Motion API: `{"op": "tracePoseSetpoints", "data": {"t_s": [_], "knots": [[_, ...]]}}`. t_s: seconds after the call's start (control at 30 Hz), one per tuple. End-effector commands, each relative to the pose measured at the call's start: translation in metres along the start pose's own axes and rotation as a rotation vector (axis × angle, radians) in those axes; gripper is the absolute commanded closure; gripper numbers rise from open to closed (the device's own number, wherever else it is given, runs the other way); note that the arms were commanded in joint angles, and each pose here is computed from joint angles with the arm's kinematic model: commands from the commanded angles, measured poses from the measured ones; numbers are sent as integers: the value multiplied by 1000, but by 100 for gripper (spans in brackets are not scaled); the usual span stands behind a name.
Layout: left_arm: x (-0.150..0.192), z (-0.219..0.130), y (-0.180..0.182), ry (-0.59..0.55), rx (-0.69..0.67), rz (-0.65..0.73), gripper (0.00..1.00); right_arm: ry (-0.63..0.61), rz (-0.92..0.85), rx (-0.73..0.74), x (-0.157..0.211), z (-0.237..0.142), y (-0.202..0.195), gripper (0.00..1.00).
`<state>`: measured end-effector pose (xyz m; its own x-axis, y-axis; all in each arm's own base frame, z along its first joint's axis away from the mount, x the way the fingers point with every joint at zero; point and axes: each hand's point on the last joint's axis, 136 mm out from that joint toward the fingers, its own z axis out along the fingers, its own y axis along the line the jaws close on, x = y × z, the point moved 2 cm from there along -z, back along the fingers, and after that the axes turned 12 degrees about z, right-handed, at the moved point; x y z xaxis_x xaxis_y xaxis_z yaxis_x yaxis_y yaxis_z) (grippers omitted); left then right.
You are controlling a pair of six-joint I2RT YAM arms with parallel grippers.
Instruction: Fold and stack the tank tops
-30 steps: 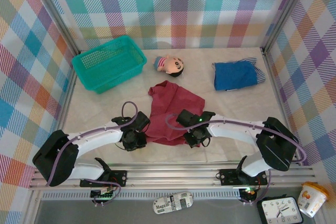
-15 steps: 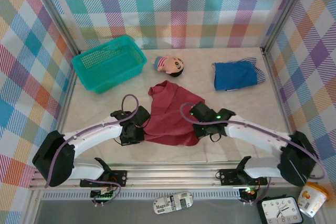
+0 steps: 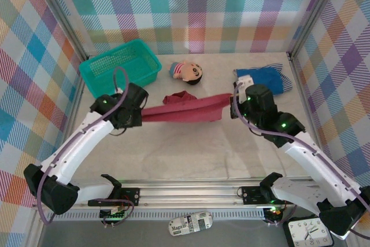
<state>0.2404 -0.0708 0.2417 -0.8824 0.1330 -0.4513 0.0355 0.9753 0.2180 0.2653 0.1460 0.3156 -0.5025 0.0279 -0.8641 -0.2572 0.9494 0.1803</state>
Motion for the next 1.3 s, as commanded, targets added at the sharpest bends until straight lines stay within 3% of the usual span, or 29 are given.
{"op": "tracePoseSetpoints", "data": {"t_s": [0.0,0.1,0.37,0.47,0.63,0.83,0.93,1.1,1.27], "knots": [[-23,-33,43,-52,-169,106,100,-205,-85,-61,-62,-26,13,100],[-56,-64,52,-164,-169,118,100,-326,-148,-131,-102,-50,29,100],[-133,-205,99,-604,-224,85,100,-647,-277,-376,-184,-135,74,100],[-151,-230,113,-688,-293,73,100,-656,-315,-324,-204,-135,74,100],[-194,-207,96,-696,-287,109,100,-628,-323,-204,-226,-103,54,100],[-252,-148,46,-662,-115,214,100,-593,-236,-160,-237,-80,17,100],[-268,-144,23,-690,-23,249,100,-601,-231,-156,-237,-90,11,100],[-270,-155,7,-737,69,287,100,-598,-294,-369,-218,-135,43,100],[-244,-127,-13,-611,138,395,100,-486,-338,-585,-154,-155,73,100]]}}
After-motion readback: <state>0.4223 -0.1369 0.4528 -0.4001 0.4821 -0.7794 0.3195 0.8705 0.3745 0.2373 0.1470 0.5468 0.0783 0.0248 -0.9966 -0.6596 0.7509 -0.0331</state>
